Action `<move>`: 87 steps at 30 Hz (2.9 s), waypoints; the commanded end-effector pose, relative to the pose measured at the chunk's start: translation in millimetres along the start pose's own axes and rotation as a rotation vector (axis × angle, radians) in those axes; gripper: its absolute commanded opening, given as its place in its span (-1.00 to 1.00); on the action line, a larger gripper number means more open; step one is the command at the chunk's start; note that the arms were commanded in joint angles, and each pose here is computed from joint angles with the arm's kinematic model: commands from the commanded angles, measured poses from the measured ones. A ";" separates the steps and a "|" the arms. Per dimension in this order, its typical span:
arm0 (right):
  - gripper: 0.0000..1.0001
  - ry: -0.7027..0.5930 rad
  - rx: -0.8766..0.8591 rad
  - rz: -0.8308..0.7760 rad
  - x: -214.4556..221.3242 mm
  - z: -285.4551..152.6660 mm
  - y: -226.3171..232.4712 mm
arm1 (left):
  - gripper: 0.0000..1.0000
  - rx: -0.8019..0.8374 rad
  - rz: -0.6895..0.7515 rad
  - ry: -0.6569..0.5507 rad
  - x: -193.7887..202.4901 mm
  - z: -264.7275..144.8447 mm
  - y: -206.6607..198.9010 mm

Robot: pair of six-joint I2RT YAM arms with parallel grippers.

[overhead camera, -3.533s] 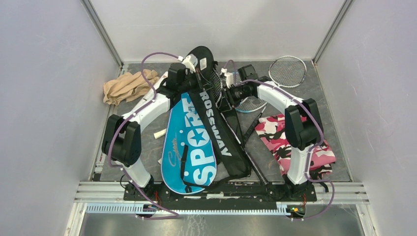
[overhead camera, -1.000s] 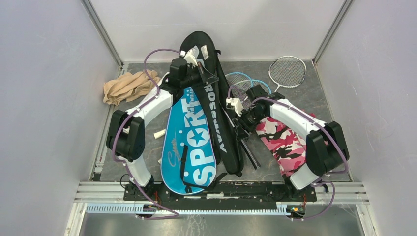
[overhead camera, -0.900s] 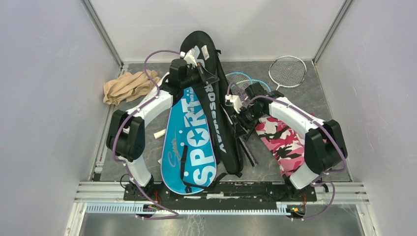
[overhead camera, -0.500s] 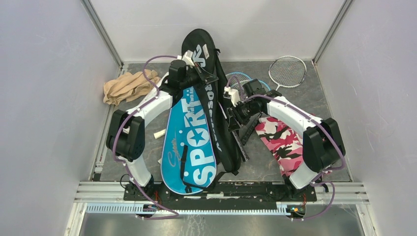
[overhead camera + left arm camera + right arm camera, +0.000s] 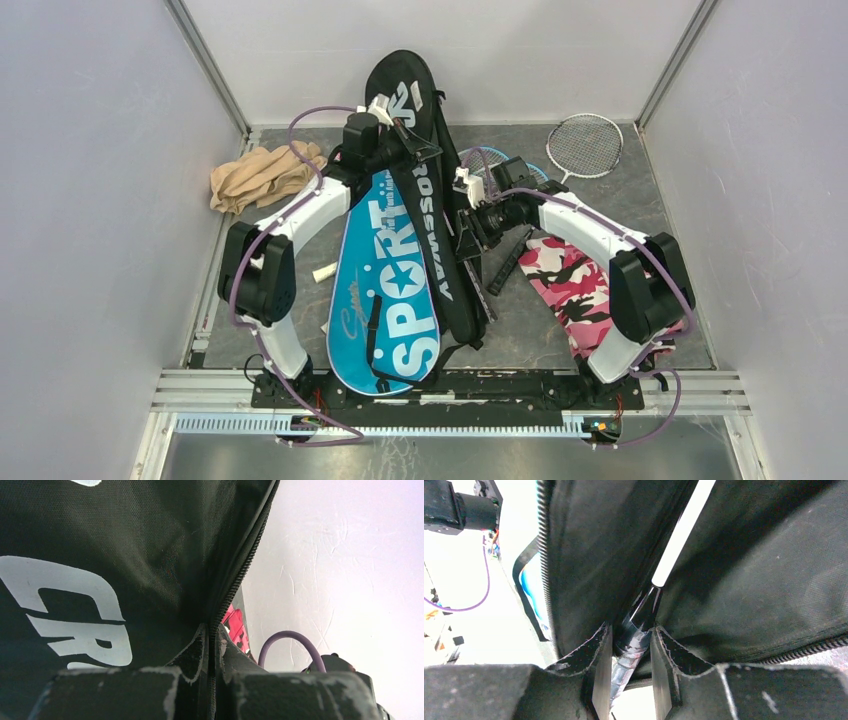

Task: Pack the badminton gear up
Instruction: Place the racket in the racket bag, then pick up the racket from the center of the board.

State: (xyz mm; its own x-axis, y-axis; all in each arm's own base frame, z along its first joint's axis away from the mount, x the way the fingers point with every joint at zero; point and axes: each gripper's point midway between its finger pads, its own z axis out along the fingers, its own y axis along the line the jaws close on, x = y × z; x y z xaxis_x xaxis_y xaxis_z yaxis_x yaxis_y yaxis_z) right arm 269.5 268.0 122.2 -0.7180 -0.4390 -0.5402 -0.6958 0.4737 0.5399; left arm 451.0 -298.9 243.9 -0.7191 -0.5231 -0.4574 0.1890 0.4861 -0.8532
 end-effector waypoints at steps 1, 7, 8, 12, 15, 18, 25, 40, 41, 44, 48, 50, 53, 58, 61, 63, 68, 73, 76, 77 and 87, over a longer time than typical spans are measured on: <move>-0.75 -0.142 -0.067 -0.110 -46.6 -7.2 17.1 | -0.96 0.020 -0.008 0.014 -4.5 9.0 -16.0; -0.70 -0.154 -0.055 -0.028 -40.9 -3.7 14.8 | -0.96 0.005 -0.023 0.008 -8.0 16.0 -12.3; -0.66 -0.154 -0.048 -0.020 -40.5 -2.8 13.7 | -0.96 0.007 -0.025 0.009 -8.0 15.9 -12.8; -0.61 -0.155 0.022 -0.028 -40.0 -1.3 -0.4 | -0.96 0.017 -0.035 0.008 -8.2 14.4 -13.5; -0.57 -0.155 0.071 -0.039 -37.5 1.0 -11.1 | -0.96 0.031 -0.046 0.015 -7.1 12.1 -16.2; -0.46 -0.159 0.093 -0.043 -33.8 3.2 -16.3 | -0.96 0.042 -0.064 0.018 -8.2 10.5 -17.7; -0.32 -0.185 0.110 -0.049 -37.8 3.6 -11.6 | -0.96 0.059 -0.077 0.020 -10.7 9.0 -20.6; 0.25 -0.180 0.270 -0.241 -44.1 -31.1 -11.7 | -0.96 0.091 -0.077 -0.010 -29.5 -2.2 -26.1; 0.26 -0.183 0.276 -0.266 -45.3 -35.0 -9.8 | -0.96 0.094 -0.075 -0.012 -30.7 -3.1 -27.0; 0.29 -0.186 0.301 -0.333 -49.9 -49.2 -4.6 | -0.96 0.102 -0.070 -0.011 -31.0 -4.4 -29.7; 0.38 -0.206 0.369 -0.413 -58.1 -72.7 -0.2 | -0.96 0.119 -0.062 -0.010 -33.1 -6.8 -36.1; 0.42 -0.221 0.425 -0.438 -63.1 -84.8 -1.8 | -0.96 0.136 -0.054 -0.008 -34.3 -9.1 -42.7; 0.47 -0.257 0.521 -0.460 -73.5 -105.0 -7.4 | -0.96 0.175 -0.023 0.008 -36.2 -14.5 -54.2; 0.51 -0.312 0.698 -0.423 -81.2 -142.0 -32.9 | -0.96 0.205 0.077 0.024 -42.0 -30.1 -73.9; 0.53 -0.353 0.836 -0.323 -77.4 -170.9 -69.6 | -0.96 0.194 0.123 0.018 -46.9 -43.0 -83.8; 0.53 -0.380 0.884 -0.248 -73.9 -187.0 -95.3 | -0.96 0.194 0.133 0.017 -47.3 -50.5 -90.1; 0.51 -0.407 0.930 -0.070 -69.0 -203.6 -155.9 | -0.96 0.203 0.124 0.025 -44.6 -69.3 -104.4; 0.47 -0.402 0.952 0.083 -62.7 -198.2 -211.7 | -0.96 0.224 0.109 0.024 -41.1 -80.2 -111.7; 0.46 -0.404 0.965 0.172 -55.8 -193.1 -242.2 | -0.96 0.230 0.101 0.026 -39.0 -82.4 -112.3; 0.46 -0.405 0.967 0.199 -53.0 -190.1 -251.9 | -0.96 0.232 0.100 0.027 -38.5 -82.6 -111.9; 0.37 -0.450 1.015 0.356 -53.8 -174.9 -317.0 | -0.96 0.242 0.098 0.033 -33.4 -84.3 -109.7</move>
State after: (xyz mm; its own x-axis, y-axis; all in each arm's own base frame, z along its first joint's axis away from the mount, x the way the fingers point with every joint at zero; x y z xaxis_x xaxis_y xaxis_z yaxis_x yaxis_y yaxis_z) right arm 490.0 10.4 75.5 -0.7295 -0.0098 -0.6839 -0.0454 0.9984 0.0342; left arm 413.4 -276.7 322.6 -0.7645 -0.4473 -0.4642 0.2766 0.4228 -0.8630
